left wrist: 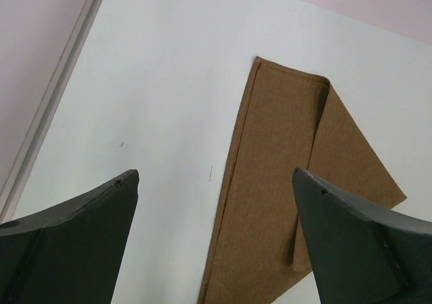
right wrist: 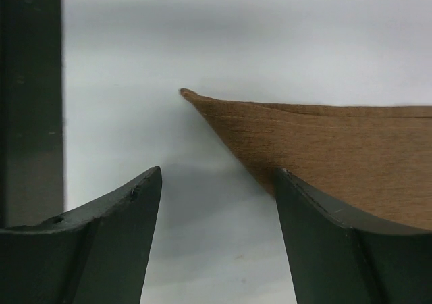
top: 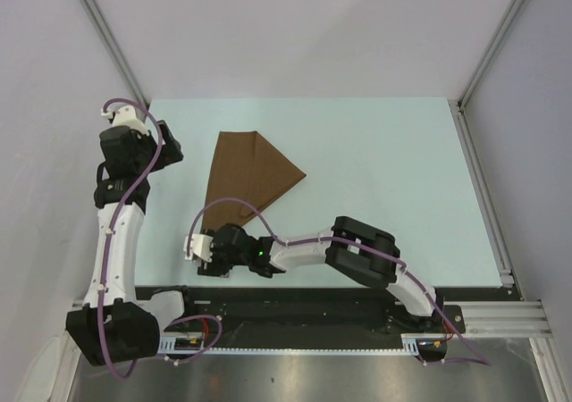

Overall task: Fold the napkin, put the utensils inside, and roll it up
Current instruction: Fold the napkin

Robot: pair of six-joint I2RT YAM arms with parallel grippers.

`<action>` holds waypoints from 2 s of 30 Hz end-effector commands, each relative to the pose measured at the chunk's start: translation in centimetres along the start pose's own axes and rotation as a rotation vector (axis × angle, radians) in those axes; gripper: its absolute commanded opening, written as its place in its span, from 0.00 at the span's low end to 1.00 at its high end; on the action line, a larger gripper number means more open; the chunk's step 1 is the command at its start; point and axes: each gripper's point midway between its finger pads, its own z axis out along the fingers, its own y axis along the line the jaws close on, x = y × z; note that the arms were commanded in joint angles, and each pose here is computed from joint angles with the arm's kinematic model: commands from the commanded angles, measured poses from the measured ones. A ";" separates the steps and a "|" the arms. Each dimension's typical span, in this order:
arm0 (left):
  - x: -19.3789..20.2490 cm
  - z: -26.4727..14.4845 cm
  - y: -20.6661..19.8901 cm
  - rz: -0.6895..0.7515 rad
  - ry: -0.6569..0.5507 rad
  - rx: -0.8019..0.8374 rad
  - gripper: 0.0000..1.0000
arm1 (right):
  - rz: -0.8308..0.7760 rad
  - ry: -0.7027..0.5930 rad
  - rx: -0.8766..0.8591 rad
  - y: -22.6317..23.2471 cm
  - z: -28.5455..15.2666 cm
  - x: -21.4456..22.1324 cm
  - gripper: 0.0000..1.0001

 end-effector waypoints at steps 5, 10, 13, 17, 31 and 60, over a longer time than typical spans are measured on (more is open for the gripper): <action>-0.9 0.5 -0.3 -0.104 -0.032 0.093 1.00 | -0.193 -0.108 0.247 -3.9 1.3 -2.0 0.71; -0.7 0.9 0.4 -0.154 -0.022 0.112 1.00 | -0.255 -0.108 0.207 -2.8 2.6 -1.7 0.68; -0.6 0.9 0.6 -0.160 -0.021 0.111 0.99 | -0.259 -0.115 0.171 -2.1 2.9 -1.6 0.65; -0.6 0.9 0.4 -0.165 -0.022 0.121 1.00 | -0.254 -0.122 0.125 -1.1 2.9 -1.6 0.60; -0.2 1.3 -0.1 -0.187 0.000 0.158 1.00 | -0.236 -0.123 0.043 0.6 5.2 -0.7 0.47; -0.3 1.4 1.6 -0.215 -0.009 0.123 1.00 | 0.470 -0.445 0.373 -18.3 -8.1 -8.4 0.00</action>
